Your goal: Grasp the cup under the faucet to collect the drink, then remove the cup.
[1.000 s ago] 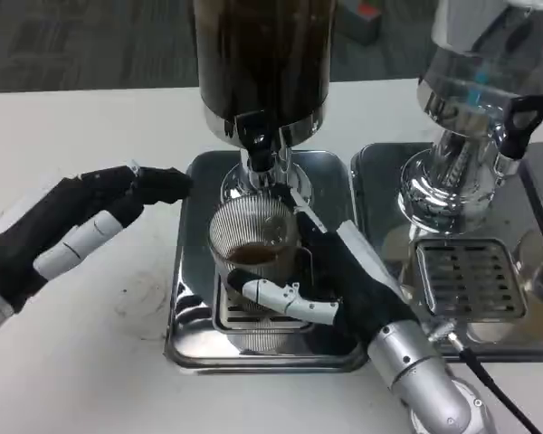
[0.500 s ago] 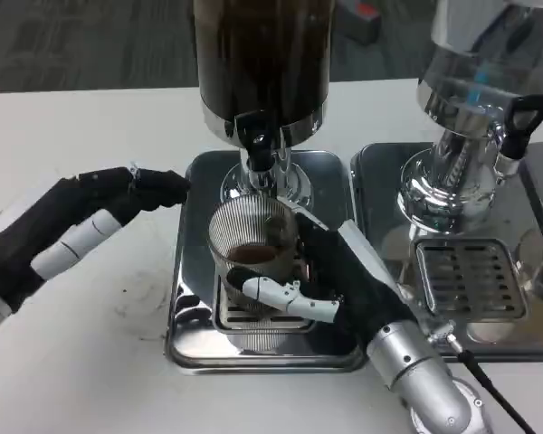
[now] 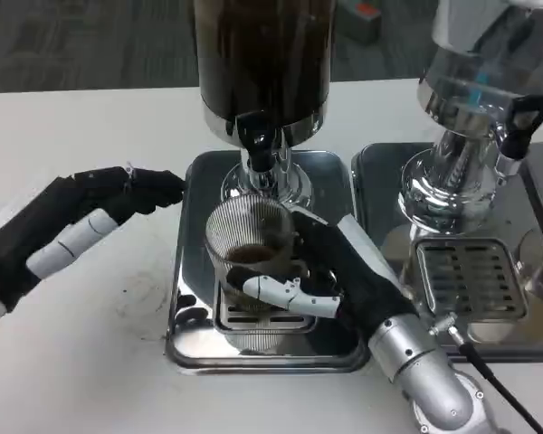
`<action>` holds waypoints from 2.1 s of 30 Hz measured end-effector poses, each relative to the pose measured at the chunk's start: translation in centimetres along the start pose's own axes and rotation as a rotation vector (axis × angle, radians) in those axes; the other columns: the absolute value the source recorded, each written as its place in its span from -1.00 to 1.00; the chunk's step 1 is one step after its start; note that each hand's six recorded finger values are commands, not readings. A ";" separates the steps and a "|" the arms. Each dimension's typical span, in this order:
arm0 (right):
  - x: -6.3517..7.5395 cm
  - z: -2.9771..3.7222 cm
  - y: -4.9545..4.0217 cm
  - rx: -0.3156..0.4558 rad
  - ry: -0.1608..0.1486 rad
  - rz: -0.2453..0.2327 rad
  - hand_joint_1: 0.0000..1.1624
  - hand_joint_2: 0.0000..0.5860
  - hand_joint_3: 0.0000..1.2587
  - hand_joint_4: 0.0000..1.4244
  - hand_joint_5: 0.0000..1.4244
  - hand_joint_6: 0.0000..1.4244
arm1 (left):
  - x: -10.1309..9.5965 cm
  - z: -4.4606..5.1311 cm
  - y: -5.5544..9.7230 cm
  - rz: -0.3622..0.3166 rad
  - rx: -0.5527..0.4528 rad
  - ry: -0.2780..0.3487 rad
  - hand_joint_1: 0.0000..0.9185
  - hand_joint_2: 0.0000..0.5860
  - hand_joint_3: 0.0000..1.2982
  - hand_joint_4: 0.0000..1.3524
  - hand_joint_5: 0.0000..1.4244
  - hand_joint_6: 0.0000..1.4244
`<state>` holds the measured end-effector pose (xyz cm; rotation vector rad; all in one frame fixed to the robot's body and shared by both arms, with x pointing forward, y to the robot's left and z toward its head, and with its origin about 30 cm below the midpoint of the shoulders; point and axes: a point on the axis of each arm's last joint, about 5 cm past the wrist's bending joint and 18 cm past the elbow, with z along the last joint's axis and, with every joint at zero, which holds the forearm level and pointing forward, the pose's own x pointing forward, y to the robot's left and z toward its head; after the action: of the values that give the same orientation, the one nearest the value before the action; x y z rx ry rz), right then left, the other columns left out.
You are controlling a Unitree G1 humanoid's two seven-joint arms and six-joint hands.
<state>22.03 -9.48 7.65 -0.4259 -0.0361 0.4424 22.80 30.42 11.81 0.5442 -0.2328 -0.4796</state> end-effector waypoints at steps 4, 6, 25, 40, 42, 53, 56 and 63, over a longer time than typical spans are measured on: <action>0.2 0.14 0.20 -0.014 -0.004 -0.009 0.12 -0.33 -0.57 -0.66 -0.49 -0.48 | 0.0 0.01 0.0 0.000 0.001 0.001 -1.00 -0.59 -0.34 -0.42 -0.51 -0.49; 0.3 0.17 0.23 -0.021 -0.005 -0.011 0.16 -0.32 -0.55 -0.65 -0.46 -0.44 | 0.0 0.01 0.1 0.000 0.001 0.002 -1.00 -0.59 -0.33 -0.42 -0.51 -0.48; 0.4 0.35 1.82 -0.073 -0.006 -0.105 0.25 -0.30 -0.35 -0.37 -0.14 -0.04 | -0.1 0.01 0.2 -0.003 0.006 0.010 -1.00 -0.58 -0.32 -0.41 -0.51 -0.44; -0.7 -0.24 2.93 -0.052 -0.016 -0.208 0.28 -0.29 -0.20 -0.14 0.13 0.38 | -0.1 0.00 0.2 -0.004 0.005 0.010 -1.00 -0.58 -0.33 -0.41 -0.51 -0.43; -0.9 -0.38 3.08 -0.047 -0.017 -0.219 0.28 -0.29 -0.20 -0.14 0.13 0.41 | -0.1 0.00 0.2 -0.004 0.005 0.010 -1.00 -0.58 -0.33 -0.41 -0.51 -0.43; -2.2 -0.90 2.86 -0.026 -0.003 -0.288 0.26 -0.29 -0.17 -0.14 0.15 0.45 | -0.2 -0.04 0.2 -0.012 0.003 0.013 -1.00 -0.58 -0.34 -0.41 -0.51 -0.43; -2.8 -1.07 2.62 -0.023 0.007 -0.312 0.27 -0.28 -0.17 -0.14 0.15 0.46 | -0.2 -0.08 0.2 -0.012 0.002 0.015 -1.00 -0.58 -0.34 -0.41 -0.51 -0.42; -4.4 -1.42 1.75 -0.025 0.040 -0.374 0.31 -0.27 -0.18 -0.17 0.15 0.47 | -0.2 -0.14 0.2 -0.015 -0.002 0.020 -1.00 -0.58 -0.34 -0.41 -0.51 -0.42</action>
<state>17.54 -10.45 5.90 -0.4414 -0.0812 0.0647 22.74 30.73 11.78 0.5491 -0.2095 -0.4889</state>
